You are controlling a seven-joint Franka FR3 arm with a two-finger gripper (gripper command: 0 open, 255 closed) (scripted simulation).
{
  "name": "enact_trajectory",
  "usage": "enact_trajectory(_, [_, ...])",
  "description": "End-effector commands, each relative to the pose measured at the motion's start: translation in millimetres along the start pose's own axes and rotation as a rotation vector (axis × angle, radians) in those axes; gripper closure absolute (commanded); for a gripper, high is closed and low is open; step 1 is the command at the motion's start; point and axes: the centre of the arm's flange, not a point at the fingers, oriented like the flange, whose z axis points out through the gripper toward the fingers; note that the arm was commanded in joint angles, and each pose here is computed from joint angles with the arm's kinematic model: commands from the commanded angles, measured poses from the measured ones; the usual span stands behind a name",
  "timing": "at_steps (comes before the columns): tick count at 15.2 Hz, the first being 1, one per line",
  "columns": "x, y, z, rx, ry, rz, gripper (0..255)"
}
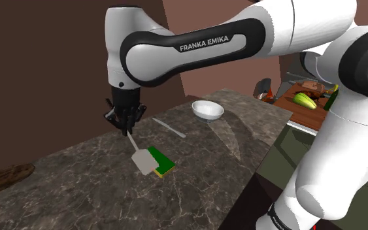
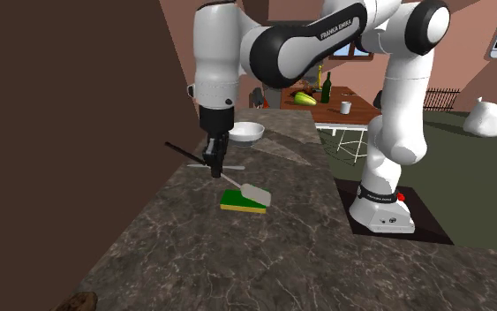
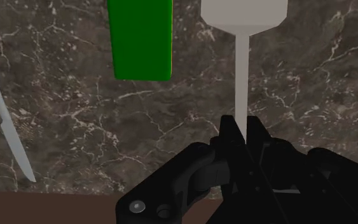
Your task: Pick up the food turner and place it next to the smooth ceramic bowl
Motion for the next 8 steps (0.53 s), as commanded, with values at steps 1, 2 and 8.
enact_trajectory(1, [-8.4,28.3,0.5,0.001,0.0,0.0,255])
enact_trajectory(2, [-11.4,41.1,0.3,0.001,0.0,0.0,255])
enact_trajectory(8, [-29.6,118.2,-0.9,0.001,0.0,0.0,255])
